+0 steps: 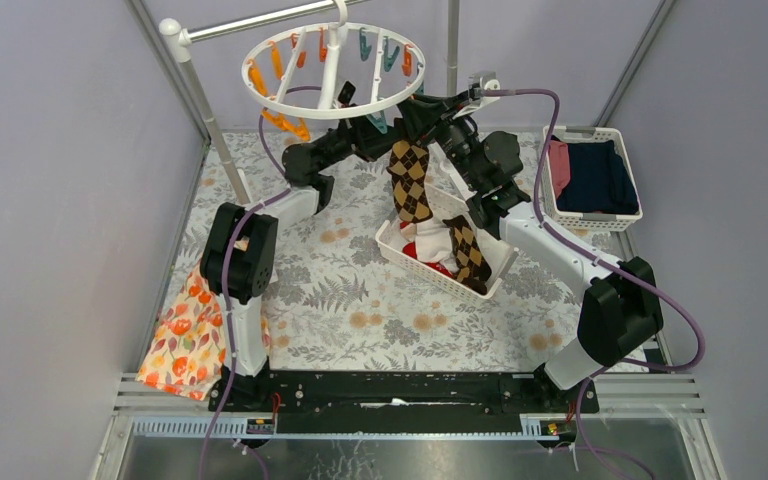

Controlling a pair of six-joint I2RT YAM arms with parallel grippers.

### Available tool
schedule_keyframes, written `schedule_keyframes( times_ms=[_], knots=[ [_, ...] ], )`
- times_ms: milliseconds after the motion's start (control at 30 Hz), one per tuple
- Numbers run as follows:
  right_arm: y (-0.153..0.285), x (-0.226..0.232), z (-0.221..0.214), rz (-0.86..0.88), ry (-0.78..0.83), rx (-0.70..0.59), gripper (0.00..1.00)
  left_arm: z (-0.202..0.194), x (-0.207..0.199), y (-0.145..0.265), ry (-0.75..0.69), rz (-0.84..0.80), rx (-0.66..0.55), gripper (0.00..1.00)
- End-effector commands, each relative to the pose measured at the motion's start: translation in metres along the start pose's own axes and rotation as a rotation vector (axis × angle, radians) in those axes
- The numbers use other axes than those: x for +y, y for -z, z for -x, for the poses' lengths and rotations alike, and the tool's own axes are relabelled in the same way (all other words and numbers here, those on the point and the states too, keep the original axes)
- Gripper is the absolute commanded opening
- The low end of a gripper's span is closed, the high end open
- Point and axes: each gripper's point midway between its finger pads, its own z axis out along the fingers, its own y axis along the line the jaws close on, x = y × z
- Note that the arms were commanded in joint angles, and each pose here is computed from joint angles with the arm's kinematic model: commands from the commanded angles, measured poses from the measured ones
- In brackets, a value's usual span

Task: Clip the socks to the hanger
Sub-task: Clamp the sock onto the hanger.

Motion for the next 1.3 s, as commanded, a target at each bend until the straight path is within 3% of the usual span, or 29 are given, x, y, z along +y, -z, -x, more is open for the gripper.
schedule_keyframes(
  times_ms=[0, 167, 400, 800, 1033, 1133, 1267],
  knots=[
    [-0.004, 0.010, 0.024, 0.035, -0.012, -0.050, 0.28, 0.005, -0.017, -0.004, -0.056, -0.043, -0.002, 0.00],
    [-0.004, 0.009, 0.022, 0.027, -0.013, -0.043, 0.36, 0.005, -0.017, -0.005, -0.056, -0.045, -0.002, 0.00],
    [-0.002, 0.007, 0.025, 0.011, -0.014, -0.050, 0.72, 0.004, -0.014, -0.003, -0.051, -0.042, -0.003, 0.00],
    [0.009, 0.012, 0.038, 0.019, 0.006, -0.073, 0.86, 0.004, -0.004, 0.000, -0.034, -0.033, -0.006, 0.00],
    [0.022, 0.015, 0.050, 0.014, 0.048, -0.075, 0.92, 0.002, 0.007, 0.003, -0.048, 0.016, -0.002, 0.43],
    [0.027, 0.016, 0.054, 0.010, 0.062, -0.079, 0.93, 0.001, 0.012, 0.005, -0.052, 0.036, -0.006, 0.50],
    [0.030, 0.016, 0.056, 0.005, 0.067, -0.076, 0.94, 0.001, 0.023, 0.013, -0.038, 0.046, -0.018, 0.52]
  ],
)
